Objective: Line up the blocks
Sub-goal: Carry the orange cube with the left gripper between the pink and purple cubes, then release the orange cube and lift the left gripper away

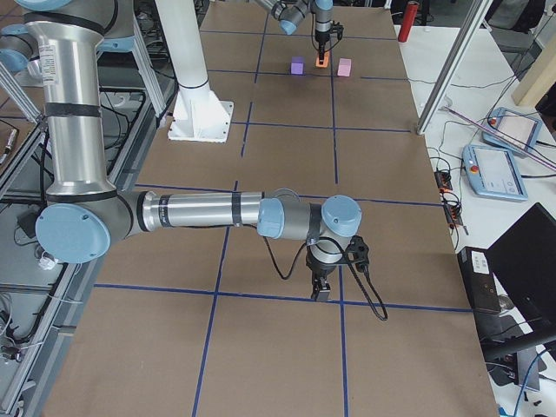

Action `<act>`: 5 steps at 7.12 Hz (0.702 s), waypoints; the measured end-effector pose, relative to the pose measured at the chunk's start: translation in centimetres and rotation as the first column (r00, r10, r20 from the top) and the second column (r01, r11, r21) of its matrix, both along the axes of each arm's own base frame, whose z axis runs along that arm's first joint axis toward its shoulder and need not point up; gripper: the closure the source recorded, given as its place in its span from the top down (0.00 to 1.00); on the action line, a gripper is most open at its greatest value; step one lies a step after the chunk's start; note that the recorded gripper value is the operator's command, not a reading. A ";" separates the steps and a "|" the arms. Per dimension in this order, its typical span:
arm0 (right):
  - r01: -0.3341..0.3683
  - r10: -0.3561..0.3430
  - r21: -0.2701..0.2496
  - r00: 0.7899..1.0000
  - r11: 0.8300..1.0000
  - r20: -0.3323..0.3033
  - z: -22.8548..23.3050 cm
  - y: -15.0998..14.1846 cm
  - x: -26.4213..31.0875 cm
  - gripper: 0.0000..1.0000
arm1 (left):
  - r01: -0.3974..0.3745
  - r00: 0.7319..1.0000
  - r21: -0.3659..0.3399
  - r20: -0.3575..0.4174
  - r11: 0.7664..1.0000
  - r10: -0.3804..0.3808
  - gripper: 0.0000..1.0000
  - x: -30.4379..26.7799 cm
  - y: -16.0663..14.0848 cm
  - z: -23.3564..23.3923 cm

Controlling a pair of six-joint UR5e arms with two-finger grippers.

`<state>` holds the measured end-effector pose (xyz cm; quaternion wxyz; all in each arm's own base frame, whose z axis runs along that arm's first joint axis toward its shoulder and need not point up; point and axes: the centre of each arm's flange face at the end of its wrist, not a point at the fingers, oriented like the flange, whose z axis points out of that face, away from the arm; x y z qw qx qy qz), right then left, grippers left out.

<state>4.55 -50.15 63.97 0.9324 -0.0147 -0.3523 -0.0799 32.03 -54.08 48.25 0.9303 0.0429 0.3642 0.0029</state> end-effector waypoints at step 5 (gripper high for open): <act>0.000 0.000 0.000 1.000 1.000 0.000 0.0 0.0 0.0 1.00 | -0.036 0.998 0.003 -0.050 0.999 0.036 1.00 1.3 0.3 -0.2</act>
